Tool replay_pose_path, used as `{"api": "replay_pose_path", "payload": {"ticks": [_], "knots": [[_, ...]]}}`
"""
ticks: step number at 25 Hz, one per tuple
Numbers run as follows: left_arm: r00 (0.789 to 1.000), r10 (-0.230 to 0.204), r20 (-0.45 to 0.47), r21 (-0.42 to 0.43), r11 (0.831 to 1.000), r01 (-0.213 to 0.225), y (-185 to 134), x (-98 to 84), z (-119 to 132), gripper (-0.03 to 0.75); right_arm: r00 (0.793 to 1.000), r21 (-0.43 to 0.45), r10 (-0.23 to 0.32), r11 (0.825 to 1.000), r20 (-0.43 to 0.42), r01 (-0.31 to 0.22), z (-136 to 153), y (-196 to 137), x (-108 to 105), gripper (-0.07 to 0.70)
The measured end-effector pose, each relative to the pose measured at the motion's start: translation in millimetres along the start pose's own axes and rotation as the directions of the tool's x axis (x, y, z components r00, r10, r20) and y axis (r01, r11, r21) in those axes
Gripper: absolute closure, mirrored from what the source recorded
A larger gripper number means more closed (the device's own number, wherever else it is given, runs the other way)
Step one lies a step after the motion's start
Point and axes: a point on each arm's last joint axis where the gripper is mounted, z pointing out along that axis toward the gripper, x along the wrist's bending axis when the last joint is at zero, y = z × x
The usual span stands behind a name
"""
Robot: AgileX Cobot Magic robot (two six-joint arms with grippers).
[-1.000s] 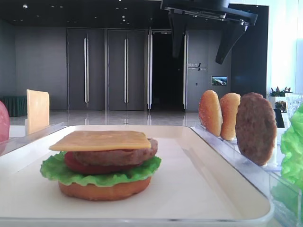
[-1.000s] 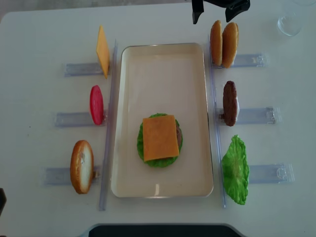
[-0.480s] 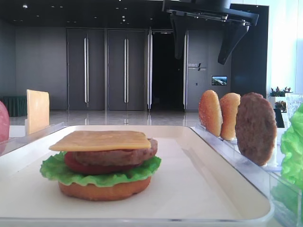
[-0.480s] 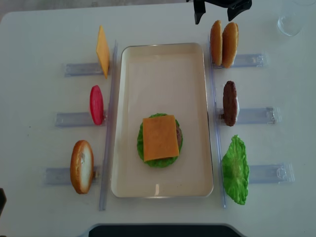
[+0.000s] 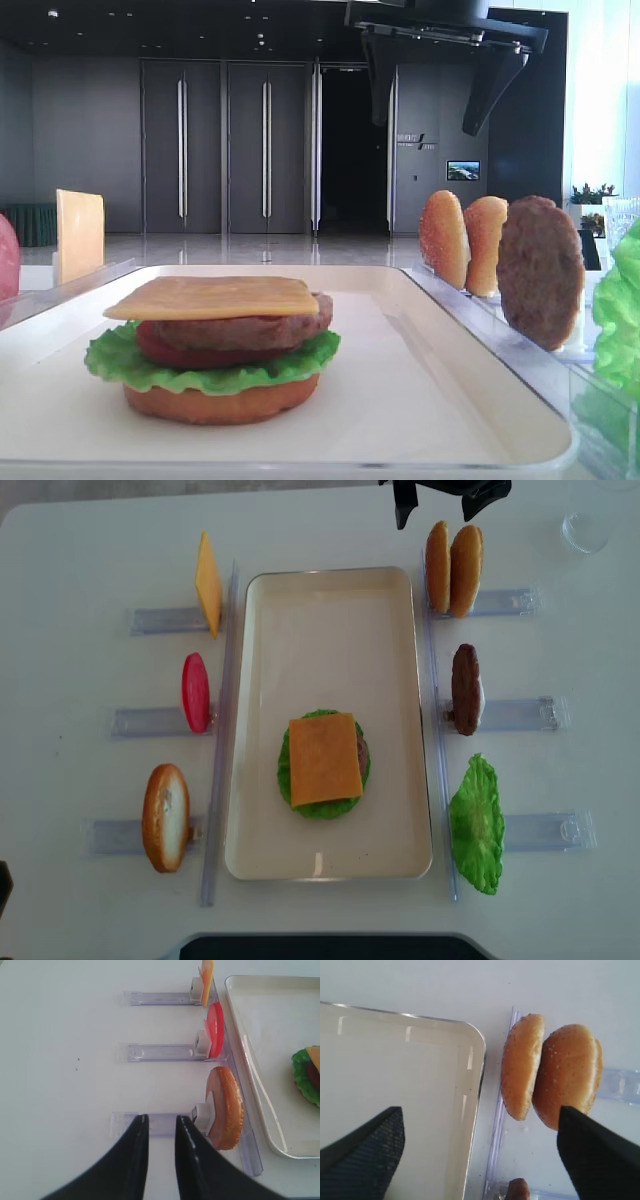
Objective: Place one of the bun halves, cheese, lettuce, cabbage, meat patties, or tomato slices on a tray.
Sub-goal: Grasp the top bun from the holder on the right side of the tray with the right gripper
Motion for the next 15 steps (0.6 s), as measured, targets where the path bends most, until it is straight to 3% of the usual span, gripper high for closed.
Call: {"api": "replay_pose_path", "payload": {"ticks": [15], "knots": [[1.000,0.000,0.000,0.000,1.000,0.000,0.0,0.0,0.0,0.575,0.999,0.031,-0.025,0.999,0.031,0.024,17.7,0.8,-2.9,0.044]]}}
